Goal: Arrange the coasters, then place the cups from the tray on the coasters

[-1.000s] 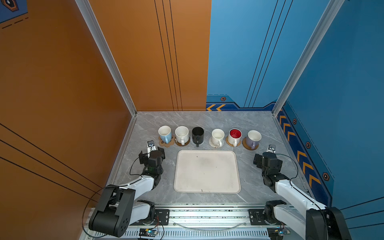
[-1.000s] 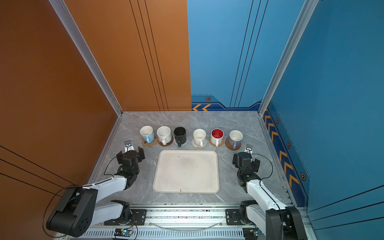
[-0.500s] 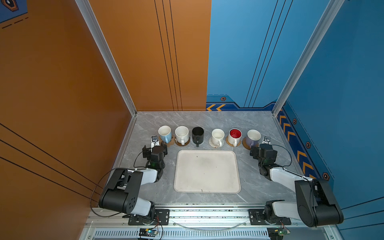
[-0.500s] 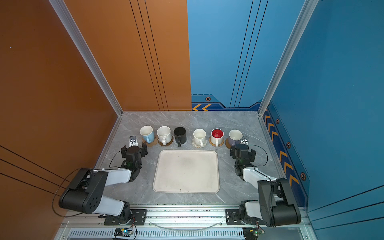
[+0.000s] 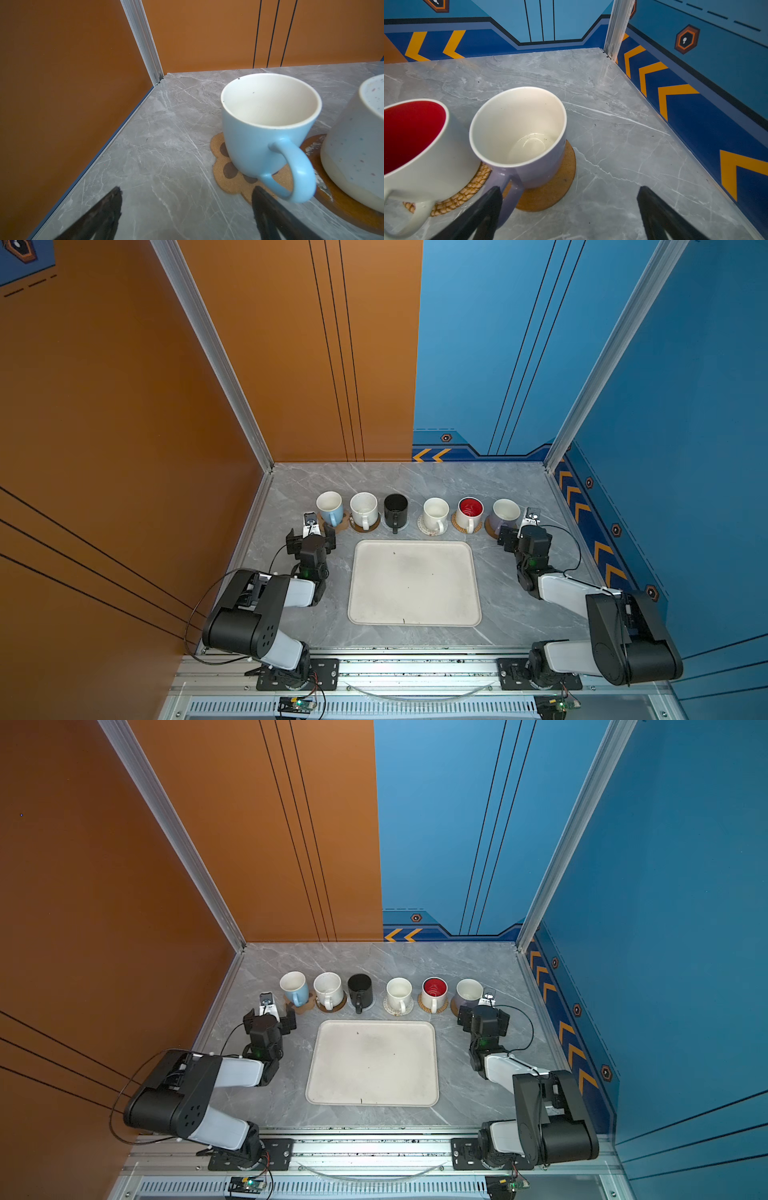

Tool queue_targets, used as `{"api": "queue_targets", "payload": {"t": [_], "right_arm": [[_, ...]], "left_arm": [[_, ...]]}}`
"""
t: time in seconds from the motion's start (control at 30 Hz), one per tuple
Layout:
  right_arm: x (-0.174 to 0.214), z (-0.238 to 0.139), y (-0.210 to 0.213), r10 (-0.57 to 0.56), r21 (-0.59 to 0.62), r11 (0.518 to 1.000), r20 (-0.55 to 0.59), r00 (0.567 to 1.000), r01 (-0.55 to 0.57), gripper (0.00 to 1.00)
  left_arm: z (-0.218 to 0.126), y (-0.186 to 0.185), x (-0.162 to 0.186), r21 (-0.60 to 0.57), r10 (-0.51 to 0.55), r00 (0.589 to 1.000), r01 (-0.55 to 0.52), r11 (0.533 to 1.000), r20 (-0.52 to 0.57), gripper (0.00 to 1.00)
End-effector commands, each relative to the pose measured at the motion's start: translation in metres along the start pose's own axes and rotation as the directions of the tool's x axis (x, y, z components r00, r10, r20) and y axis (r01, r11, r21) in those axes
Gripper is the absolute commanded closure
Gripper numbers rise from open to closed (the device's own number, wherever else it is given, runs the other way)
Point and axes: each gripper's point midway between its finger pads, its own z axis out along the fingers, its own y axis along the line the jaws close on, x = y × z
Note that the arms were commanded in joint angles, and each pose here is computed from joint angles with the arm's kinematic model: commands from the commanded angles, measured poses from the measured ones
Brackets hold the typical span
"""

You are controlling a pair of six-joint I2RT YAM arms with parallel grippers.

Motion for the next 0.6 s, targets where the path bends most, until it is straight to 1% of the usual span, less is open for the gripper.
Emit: {"api": "queue_targets", "payload": {"t": [0.0,0.17,0.27,0.3,0.4,0.57], "right_arm": [[-0.005,0.001,0.001,-0.006,-0.019,1.0,0.018,1.0,0.006,0.0],[-0.006,0.003,0.003,0.0,-0.049,0.999,0.024,1.0,0.001,0.0],[-0.006,0.003,0.002,0.009,-0.07,0.997,0.032,0.999,-0.007,0.0],[-0.007,0.002,0.003,0.011,-0.082,0.997,0.04,0.999,-0.008,0.0],[-0.009,0.0,0.006,0.011,-0.118,0.993,0.061,0.998,-0.004,0.0],[-0.009,-0.001,0.013,0.005,-0.167,0.986,0.08,0.997,0.009,0.0]], "left_arm": [[0.0,0.001,-0.001,0.019,-0.008,1.0,0.008,1.0,0.011,0.02],[0.001,-0.002,0.001,0.039,-0.009,1.0,0.009,0.999,0.01,0.02],[0.003,-0.004,0.01,0.056,-0.01,1.0,0.01,0.998,-0.004,0.02],[0.006,-0.006,0.008,0.059,-0.004,1.0,0.003,0.998,0.024,0.02],[0.004,-0.008,0.01,0.066,0.003,1.0,-0.003,0.998,0.003,0.02],[0.004,-0.008,0.01,0.068,0.0,1.0,-0.001,0.998,0.014,0.02]]}}
